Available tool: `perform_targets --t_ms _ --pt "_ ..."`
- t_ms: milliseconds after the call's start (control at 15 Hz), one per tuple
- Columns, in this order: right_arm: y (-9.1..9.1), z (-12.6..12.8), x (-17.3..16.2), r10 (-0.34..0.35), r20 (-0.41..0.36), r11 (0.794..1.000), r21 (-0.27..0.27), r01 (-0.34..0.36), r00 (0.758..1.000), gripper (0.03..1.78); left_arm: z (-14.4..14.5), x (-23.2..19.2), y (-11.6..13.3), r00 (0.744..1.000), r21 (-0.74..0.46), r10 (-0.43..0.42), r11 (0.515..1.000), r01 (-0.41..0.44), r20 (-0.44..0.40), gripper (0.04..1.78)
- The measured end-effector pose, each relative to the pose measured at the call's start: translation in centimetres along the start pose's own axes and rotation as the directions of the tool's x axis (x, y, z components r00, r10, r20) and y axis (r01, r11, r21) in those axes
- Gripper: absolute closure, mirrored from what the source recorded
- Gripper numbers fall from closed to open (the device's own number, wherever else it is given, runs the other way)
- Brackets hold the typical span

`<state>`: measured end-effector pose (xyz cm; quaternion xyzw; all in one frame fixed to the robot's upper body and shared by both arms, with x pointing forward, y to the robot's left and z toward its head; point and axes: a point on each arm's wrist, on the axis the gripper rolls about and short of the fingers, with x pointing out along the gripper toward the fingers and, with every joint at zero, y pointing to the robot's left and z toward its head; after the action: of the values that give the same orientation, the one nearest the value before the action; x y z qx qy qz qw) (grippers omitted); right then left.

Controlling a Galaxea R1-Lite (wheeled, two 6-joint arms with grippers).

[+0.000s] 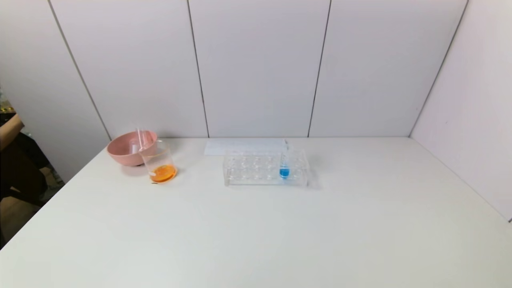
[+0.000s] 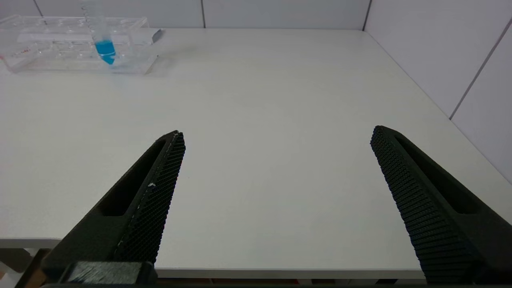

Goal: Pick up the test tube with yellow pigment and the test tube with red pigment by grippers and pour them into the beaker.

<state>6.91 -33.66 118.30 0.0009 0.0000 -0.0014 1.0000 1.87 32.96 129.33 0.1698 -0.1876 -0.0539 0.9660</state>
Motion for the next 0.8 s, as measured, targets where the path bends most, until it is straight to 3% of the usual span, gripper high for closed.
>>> perform_targets --t_ms 267,467,667,800 --pt "0.0 0.0 0.0 0.000 0.000 1.000 0.000 0.000 1.000 0.11 -3.5 0.9 -0.8 0.985 0.018 0.125 0.992 -0.128 0.122 0.06" --pt "0.0 0.0 0.0 0.000 0.000 1.000 0.000 0.000 1.000 0.11 -6.0 1.2 -1.4 0.975 0.008 0.181 0.983 -0.183 0.130 0.06" --pt "0.0 0.0 0.0 0.000 0.000 1.000 0.000 0.000 1.000 0.11 -8.2 1.4 -2.0 0.982 -0.012 0.180 0.983 -0.181 -0.054 0.06" --pt "0.0 0.0 0.0 0.000 0.000 1.000 0.000 0.000 1.000 0.11 -9.8 1.3 -2.5 0.969 -0.032 0.135 0.989 -0.145 -0.206 0.06"
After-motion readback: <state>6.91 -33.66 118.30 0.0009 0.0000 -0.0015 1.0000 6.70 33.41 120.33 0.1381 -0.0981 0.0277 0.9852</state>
